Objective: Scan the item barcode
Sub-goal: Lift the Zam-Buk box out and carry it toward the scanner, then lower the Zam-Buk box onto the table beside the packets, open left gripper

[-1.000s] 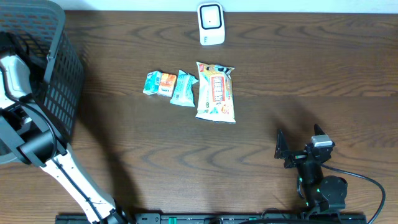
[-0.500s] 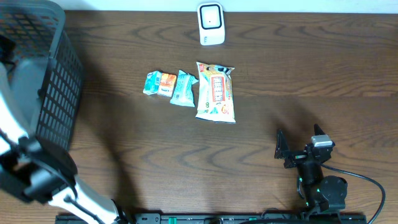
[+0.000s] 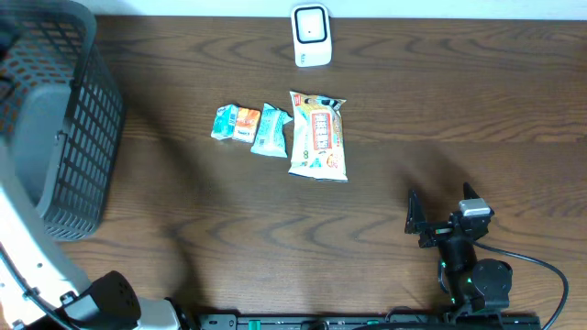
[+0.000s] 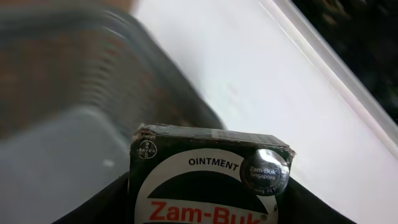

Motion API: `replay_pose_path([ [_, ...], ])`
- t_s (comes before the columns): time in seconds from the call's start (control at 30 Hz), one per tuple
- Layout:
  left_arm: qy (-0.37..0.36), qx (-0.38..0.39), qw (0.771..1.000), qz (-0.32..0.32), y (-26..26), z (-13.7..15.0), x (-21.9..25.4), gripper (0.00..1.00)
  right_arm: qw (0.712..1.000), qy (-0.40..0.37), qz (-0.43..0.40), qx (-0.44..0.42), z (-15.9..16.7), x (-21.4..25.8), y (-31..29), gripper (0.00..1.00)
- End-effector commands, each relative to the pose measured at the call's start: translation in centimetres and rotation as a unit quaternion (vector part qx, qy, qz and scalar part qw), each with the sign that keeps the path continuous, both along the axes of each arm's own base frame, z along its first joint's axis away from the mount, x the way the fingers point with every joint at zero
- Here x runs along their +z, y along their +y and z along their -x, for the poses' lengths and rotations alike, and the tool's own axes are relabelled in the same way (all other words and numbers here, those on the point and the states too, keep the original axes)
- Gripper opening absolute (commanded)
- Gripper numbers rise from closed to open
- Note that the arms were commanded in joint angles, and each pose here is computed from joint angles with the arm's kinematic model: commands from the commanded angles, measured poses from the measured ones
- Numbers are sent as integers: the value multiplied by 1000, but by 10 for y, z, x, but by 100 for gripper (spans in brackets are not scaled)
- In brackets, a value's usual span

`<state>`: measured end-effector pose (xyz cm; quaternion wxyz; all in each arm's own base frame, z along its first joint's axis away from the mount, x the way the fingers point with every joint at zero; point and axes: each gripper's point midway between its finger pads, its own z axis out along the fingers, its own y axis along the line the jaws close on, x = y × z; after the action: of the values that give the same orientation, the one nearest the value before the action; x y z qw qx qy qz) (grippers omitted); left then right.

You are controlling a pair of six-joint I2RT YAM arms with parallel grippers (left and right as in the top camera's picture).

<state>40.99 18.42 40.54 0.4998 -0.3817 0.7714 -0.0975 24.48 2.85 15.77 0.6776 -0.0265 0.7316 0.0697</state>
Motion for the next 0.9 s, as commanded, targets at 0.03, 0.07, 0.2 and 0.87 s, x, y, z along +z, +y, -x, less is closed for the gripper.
replay_pose_path([
  [0.03, 5, -124, 992, 8, -74, -31, -9, 61, 1000, 0, -1, -1, 0, 0, -1, 99],
  [0.07, 8, -151, 989, -4, -91, -38, -11, 61, 1000, 0, -1, -1, 0, 0, -1, 99],
  [0.2, 33, -209, 976, -49, -144, -59, -29, 61, 1000, 0, -1, -1, 0, 0, -1, 99],
  [0.87, 234, -363, 874, -224, -210, -141, -235, 62, 1000, 0, -1, -1, 0, 0, -1, 99],
])
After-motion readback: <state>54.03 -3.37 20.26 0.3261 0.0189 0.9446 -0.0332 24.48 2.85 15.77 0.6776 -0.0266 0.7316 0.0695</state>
